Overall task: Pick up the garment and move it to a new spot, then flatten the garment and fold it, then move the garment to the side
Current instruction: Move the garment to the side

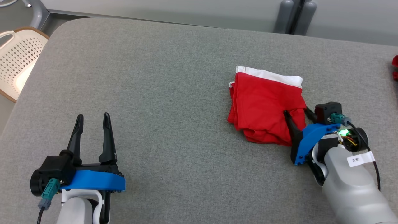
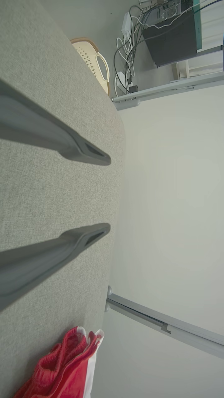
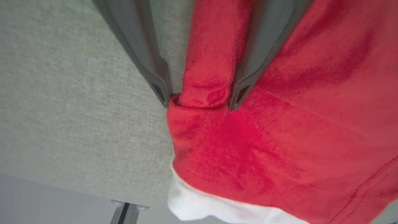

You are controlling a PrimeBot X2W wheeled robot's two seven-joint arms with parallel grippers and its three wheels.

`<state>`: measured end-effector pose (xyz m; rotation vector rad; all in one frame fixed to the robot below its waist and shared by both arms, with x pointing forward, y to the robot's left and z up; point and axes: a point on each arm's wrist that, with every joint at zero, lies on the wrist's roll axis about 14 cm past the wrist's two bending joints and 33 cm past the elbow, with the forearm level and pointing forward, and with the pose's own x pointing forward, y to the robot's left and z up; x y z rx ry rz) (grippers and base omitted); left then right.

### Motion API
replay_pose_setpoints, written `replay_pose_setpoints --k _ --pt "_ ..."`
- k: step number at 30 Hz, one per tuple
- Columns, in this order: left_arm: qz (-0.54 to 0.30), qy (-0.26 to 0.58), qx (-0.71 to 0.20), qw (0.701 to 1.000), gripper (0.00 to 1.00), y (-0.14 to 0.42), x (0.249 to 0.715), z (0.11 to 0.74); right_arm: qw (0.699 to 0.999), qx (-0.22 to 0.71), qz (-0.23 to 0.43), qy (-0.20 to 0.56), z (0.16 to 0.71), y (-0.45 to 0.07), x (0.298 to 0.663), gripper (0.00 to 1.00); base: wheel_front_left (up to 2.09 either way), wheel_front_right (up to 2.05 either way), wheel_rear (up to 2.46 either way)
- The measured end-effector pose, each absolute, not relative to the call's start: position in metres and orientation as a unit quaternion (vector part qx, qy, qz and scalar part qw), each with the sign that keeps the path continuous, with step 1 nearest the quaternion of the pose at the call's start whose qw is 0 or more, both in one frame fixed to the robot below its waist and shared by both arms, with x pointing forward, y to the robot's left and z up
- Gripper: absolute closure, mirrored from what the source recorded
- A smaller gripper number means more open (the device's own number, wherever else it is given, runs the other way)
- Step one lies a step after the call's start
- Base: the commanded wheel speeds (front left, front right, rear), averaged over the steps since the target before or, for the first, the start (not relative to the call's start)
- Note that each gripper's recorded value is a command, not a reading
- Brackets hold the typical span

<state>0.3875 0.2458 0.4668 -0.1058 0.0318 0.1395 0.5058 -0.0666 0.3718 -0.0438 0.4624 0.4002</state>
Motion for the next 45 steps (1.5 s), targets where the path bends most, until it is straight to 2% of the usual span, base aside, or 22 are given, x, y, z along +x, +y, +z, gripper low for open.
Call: replay_pose_setpoints --k 1,2,5,10,23,30,36,40,45 --pt "0.069 0.016 -0.053 0.996 0.0 0.245 0.388 0.467 0.953 -0.019 0.198 0.227 0.372 -0.065 0.505 0.98 0.0 0.0 0.0" --pt "0.068 0.016 -0.054 0.996 0.0 0.245 0.388 0.467 0.954 -0.014 0.199 0.223 0.374 -0.063 0.504 1.0 0.0 0.0 0.0" --pt "0.061 0.015 -0.055 0.997 0.0 0.24 0.391 0.467 0.956 -0.007 0.198 0.215 0.377 -0.062 0.501 1.0 0.0 0.0 0.0" --pt "0.036 0.019 -0.057 0.998 0.0 0.223 0.4 0.463 0.964 -0.009 0.175 0.199 0.382 -0.088 0.499 1.0 0.0 0.0 0.0" --pt "-0.079 0.025 -0.071 0.994 0.0 0.146 0.452 0.448 0.982 -0.038 0.06 0.178 0.393 -0.216 0.473 1.0 0.0 0.0 0.0" --pt "-0.117 0.015 -0.072 0.99 0.0 0.12 0.472 0.449 0.985 -0.048 0.027 0.166 0.4 -0.251 0.458 1.0 0.0 0.0 0.0" --pt "-0.121 0.017 -0.069 0.99 0.0 0.12 0.479 0.445 0.989 -0.056 0.034 0.131 0.419 -0.252 0.476 1.0 0.0 0.0 0.0" --pt "-0.117 0.019 -0.069 0.99 0.0 0.123 0.482 0.441 0.989 -0.093 0.042 0.104 0.443 -0.26 0.504 1.0 0.0 0.0 0.0" --pt "-0.112 0.018 -0.07 0.991 0.0 0.127 0.487 0.437 0.982 -0.145 0.047 0.111 0.458 -0.28 0.533 1.0 0.0 0.0 0.0"
